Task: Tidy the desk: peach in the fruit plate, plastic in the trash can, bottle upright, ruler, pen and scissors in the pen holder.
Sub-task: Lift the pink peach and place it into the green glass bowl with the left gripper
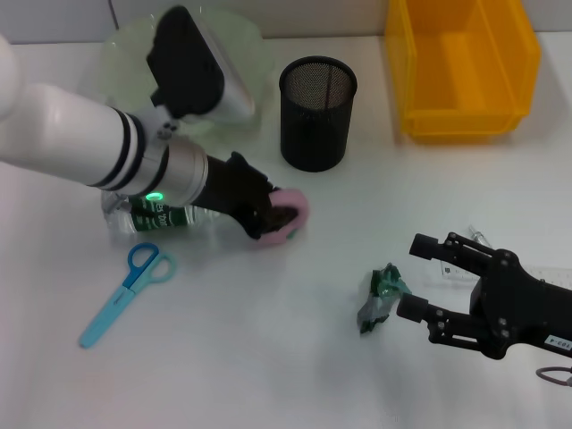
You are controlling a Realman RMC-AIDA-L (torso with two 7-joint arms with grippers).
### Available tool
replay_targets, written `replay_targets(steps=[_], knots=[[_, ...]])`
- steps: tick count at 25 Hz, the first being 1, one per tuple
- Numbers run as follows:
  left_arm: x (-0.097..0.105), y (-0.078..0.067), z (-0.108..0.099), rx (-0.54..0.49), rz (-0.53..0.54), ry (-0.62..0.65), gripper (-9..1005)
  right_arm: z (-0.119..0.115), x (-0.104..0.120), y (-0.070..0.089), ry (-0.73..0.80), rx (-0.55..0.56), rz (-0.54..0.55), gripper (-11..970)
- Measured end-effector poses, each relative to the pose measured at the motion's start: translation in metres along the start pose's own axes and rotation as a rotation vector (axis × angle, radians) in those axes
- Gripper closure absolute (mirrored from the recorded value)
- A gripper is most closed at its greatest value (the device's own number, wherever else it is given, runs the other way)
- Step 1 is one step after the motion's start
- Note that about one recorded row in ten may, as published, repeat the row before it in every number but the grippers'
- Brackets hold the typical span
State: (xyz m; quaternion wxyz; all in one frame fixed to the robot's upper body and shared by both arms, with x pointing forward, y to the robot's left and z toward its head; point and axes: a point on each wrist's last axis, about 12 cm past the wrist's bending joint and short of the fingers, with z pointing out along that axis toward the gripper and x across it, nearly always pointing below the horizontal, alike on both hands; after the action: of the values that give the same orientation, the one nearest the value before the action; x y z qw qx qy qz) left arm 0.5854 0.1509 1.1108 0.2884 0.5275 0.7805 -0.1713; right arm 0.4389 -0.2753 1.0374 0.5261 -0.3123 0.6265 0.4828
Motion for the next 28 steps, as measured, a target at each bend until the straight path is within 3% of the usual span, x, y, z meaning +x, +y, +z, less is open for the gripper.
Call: replay_targets(steps=[3, 9, 11, 14, 17, 21, 28], knots=[[-0.003, 0.001, -0.010, -0.011, -0.027, -0.068, 695, 0.000, 0.000, -0.001, 0.002, 0.007, -0.001, 131], [-0.010, 0.021, -0.040, -0.116, -0.171, -0.304, 769, 0.000, -0.001, -0.002, -0.004, 0.014, -0.007, 130], [-0.010, 0.024, -0.043, -0.132, -0.182, -0.329, 787, 0.000, -0.001, -0.002, -0.005, 0.016, -0.007, 130], [-0.010, 0.036, -0.050, -0.245, -0.209, -0.443, 815, 0.000, -0.002, -0.003, -0.006, 0.015, -0.009, 130], [-0.010, 0.039, -0.050, -0.279, -0.216, -0.468, 837, 0.001, -0.002, -0.003, -0.007, 0.015, -0.010, 130], [-0.008, 0.055, -0.046, -0.431, -0.285, -0.529, 868, 0.001, -0.002, -0.003, -0.008, 0.016, -0.010, 130], [-0.001, 0.067, -0.028, -0.544, -0.321, -0.478, 908, -0.001, -0.002, -0.003, -0.020, 0.034, -0.011, 130]])
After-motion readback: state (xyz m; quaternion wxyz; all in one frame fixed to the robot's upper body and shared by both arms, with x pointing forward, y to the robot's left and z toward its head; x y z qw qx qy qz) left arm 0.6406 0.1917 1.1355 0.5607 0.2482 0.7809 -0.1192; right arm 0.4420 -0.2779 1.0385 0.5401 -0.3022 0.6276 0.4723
